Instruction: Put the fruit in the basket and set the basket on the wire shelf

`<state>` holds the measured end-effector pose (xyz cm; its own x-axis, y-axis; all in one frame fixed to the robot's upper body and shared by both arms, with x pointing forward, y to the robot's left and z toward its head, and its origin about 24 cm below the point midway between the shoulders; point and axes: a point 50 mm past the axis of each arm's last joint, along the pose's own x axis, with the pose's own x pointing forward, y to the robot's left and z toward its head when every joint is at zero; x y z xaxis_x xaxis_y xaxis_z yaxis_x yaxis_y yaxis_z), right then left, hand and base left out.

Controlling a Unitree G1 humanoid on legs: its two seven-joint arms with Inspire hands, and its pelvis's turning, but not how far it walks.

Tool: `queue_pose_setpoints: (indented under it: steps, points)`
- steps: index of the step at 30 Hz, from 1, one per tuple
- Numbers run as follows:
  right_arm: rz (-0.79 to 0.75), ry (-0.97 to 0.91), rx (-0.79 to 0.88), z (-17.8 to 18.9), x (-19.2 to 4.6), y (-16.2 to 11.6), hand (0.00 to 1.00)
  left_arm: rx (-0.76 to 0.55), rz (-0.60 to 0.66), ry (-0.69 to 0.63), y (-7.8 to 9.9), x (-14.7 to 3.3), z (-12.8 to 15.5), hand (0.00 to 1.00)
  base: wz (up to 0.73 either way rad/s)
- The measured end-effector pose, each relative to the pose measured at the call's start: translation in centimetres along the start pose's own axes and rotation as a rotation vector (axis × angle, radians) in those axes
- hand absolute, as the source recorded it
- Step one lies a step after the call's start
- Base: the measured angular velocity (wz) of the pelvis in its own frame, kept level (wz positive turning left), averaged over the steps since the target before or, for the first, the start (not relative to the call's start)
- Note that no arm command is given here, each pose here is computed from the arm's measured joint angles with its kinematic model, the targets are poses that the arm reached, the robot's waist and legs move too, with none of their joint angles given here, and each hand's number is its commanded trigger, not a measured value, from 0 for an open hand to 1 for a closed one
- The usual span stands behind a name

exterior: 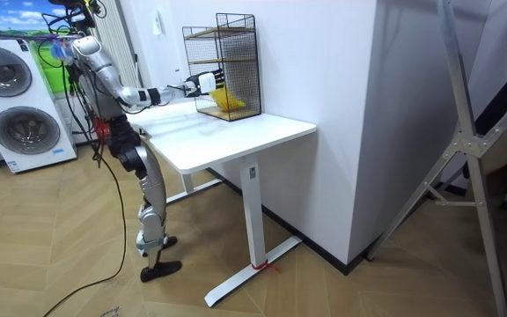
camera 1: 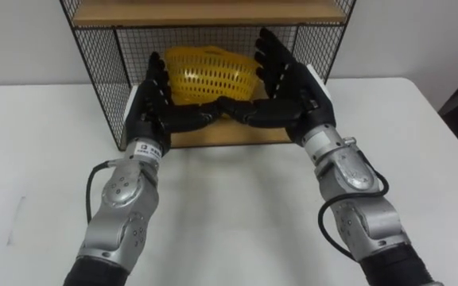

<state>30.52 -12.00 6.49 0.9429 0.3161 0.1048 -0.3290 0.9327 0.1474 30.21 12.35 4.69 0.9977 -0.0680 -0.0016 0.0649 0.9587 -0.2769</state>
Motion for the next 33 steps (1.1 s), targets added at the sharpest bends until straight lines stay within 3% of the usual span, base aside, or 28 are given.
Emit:
queue_pose_setpoints:
  steps: [17, 25, 33]
  points:
    - [0.005, 0.045, 0.004, -0.9, -0.6, -0.1, 0.00, 0.031, 0.027, 0.107, 1.4, -0.9, -1.7, 0.00, -0.02]
    - [-0.014, 0.252, 0.040, -4.9, -3.6, -0.3, 0.00, 0.048, 0.063, 0.244, 2.8, -2.9, -4.1, 0.00, 0.00]
    - [-0.005, 0.304, 0.008, -6.0, -4.7, -0.4, 0.00, 0.063, 0.032, 0.256, 2.8, -3.2, -4.5, 0.00, 0.00]
